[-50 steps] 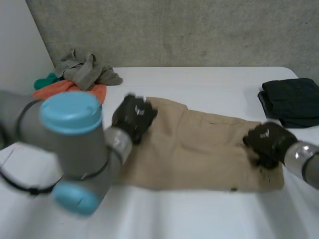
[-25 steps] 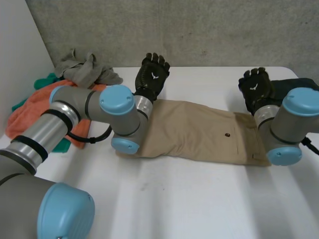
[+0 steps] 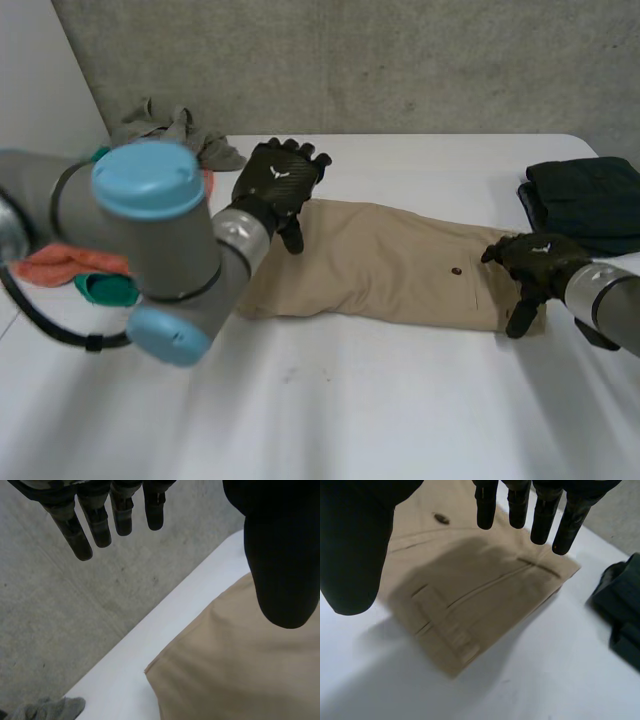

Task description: Fold the laundry.

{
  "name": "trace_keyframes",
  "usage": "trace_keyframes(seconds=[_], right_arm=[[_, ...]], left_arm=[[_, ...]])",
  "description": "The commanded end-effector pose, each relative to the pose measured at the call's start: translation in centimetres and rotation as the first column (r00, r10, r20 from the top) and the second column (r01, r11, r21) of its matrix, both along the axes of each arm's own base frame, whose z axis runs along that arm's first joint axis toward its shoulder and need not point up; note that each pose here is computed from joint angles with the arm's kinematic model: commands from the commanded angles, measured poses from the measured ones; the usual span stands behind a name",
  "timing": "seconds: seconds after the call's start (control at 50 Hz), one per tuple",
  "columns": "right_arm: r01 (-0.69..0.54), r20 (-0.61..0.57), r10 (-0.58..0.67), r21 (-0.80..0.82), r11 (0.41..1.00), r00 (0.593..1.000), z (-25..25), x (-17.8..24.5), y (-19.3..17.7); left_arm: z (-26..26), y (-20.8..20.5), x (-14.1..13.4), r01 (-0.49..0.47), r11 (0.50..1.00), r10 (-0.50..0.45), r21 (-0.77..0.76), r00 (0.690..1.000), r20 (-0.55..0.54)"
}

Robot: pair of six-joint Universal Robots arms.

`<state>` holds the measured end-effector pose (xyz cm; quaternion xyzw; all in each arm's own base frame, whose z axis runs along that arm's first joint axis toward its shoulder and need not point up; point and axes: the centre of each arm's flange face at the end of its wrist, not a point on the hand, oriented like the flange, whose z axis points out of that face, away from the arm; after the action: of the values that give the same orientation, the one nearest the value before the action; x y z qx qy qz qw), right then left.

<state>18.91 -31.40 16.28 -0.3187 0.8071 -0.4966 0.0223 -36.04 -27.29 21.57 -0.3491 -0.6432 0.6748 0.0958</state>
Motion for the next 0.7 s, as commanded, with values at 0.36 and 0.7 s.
trace_keyframes(seconds=[0.36, 0.7], right_arm=[[0.05, -0.086, -0.061, -0.125, 0.991, 0.994, -2.8, -3.2, -2.1], [-0.153, -0.443, -0.037, -0.385, 0.91, 0.896, 3.4, -5.1, -3.0]], left_arm=[[-0.1, 4.5, 3.5, 0.008, 0.998, -0.011, -0.065, 0.999, -0.039], [0.5, 4.7, 6.3, -0.05, 0.997, 0.048, -0.061, 0.998, -0.04]])
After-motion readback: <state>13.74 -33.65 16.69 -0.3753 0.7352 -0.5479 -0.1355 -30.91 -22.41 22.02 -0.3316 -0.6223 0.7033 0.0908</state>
